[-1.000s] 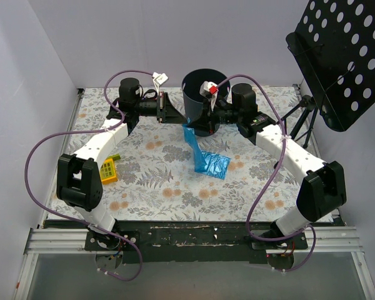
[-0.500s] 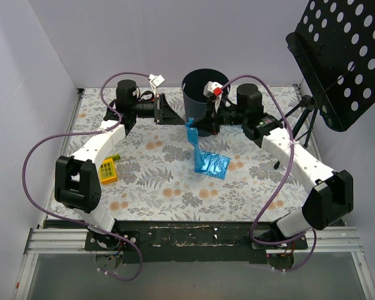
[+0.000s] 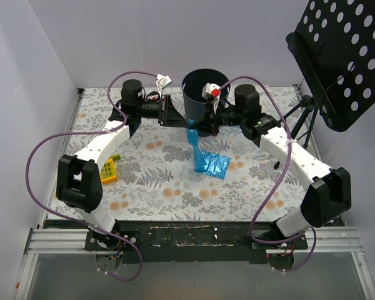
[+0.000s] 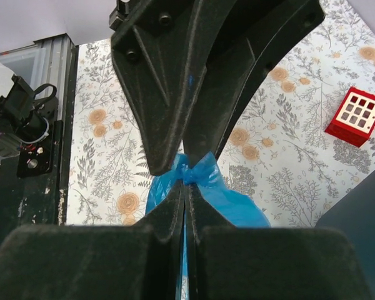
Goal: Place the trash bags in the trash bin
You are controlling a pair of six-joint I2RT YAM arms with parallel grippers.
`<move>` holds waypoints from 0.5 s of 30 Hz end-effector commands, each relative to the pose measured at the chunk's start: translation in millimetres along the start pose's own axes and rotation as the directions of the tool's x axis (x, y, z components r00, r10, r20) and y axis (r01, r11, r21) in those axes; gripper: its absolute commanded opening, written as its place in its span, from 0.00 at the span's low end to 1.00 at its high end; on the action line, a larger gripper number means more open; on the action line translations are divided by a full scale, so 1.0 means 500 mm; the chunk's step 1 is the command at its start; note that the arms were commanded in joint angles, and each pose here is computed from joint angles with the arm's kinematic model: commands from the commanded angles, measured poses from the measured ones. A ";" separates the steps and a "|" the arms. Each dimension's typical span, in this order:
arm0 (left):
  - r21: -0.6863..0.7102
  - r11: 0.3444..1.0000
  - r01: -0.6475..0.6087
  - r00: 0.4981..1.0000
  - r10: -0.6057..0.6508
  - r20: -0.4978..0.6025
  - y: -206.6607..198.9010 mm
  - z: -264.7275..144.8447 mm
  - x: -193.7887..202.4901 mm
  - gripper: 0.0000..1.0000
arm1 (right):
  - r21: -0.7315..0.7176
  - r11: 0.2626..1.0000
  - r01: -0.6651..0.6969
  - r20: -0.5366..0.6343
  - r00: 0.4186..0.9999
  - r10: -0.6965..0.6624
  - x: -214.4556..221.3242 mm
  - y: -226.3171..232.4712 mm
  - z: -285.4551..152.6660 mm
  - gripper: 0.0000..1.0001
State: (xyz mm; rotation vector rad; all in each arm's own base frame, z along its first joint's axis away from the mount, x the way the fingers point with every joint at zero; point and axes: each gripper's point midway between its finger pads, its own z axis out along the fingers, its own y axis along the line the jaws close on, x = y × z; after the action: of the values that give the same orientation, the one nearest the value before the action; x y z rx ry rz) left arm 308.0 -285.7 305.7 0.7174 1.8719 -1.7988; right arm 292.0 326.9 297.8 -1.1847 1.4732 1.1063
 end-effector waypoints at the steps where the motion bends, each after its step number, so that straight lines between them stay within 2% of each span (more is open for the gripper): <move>1: 0.022 0.998 -0.052 0.999 0.052 0.003 -0.021 0.006 -0.016 0.23 | -0.013 0.999 0.052 0.019 0.998 -0.052 -0.026 0.003 0.002 0.01; 3: 0.020 0.999 -0.051 0.999 0.050 0.006 -0.016 0.008 -0.018 0.05 | -0.018 0.998 0.053 0.008 0.999 -0.053 -0.020 0.004 0.001 0.01; 4: 0.019 0.999 -0.049 0.999 0.049 0.006 -0.014 0.008 -0.017 0.00 | -0.019 0.998 0.054 0.003 0.999 -0.053 -0.017 0.004 0.001 0.01; 11: 0.004 1.000 -0.028 1.000 0.028 0.015 -0.003 0.010 -0.018 0.00 | -0.021 0.997 0.070 -0.012 0.997 -0.070 -0.013 0.010 -0.005 0.01; 15: -0.007 0.999 -0.032 0.999 0.032 0.026 -0.004 0.005 -0.028 0.00 | 0.045 0.998 0.052 -0.027 0.998 -0.051 -0.009 -0.010 -0.009 0.01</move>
State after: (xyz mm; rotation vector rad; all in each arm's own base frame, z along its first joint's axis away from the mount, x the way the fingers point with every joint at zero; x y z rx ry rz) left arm 312.0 -289.8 302.4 0.7003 1.8798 -1.8029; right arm 291.1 323.1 285.1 -1.2145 1.5088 1.0770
